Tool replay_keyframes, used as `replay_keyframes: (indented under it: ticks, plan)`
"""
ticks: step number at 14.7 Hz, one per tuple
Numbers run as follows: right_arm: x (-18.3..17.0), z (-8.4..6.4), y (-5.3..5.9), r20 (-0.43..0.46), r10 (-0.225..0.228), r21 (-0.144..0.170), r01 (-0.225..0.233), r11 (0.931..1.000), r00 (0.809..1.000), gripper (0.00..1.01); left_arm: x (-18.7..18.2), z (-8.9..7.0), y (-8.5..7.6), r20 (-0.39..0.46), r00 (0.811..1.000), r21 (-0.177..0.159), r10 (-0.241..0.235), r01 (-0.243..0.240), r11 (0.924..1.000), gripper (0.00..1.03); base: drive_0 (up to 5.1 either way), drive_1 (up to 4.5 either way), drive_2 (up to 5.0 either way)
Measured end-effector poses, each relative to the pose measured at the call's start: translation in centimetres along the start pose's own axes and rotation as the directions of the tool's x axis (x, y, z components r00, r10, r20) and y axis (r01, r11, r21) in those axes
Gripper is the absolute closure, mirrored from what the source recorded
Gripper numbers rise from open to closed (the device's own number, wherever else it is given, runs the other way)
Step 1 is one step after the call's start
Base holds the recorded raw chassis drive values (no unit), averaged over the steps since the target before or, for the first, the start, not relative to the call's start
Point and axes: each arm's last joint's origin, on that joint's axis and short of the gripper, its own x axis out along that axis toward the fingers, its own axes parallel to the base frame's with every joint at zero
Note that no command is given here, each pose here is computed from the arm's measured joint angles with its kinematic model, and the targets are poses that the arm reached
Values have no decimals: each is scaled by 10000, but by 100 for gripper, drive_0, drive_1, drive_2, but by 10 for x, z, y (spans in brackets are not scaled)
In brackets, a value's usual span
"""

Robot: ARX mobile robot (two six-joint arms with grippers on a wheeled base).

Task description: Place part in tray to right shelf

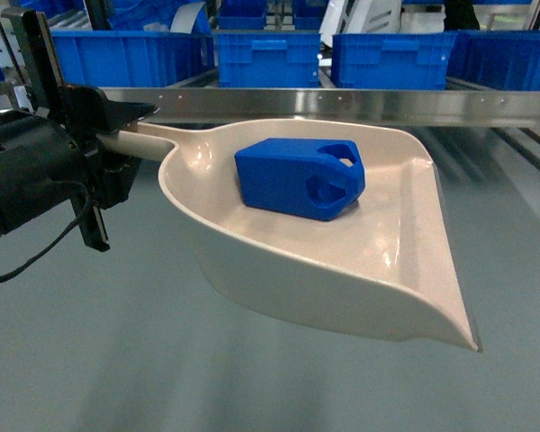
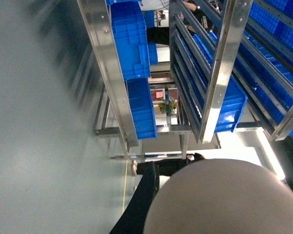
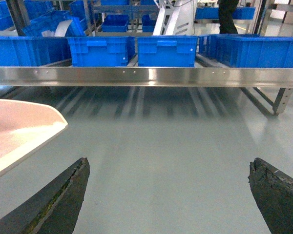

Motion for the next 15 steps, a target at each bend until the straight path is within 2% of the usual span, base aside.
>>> replay_keyframes:
  ticks: [14, 15]
  plan:
    - [0, 0, 0, 0, -4, 0, 4, 10000, 10000, 3, 0, 0, 1, -1, 10000, -1, 22, -22, 10000, 90, 0, 0, 0]
    - [0, 0, 0, 15, -4, 0, 4, 10000, 10000, 3, 0, 0, 0, -19, 10000, -1, 3, -3, 10000, 90, 247, 226, -513]
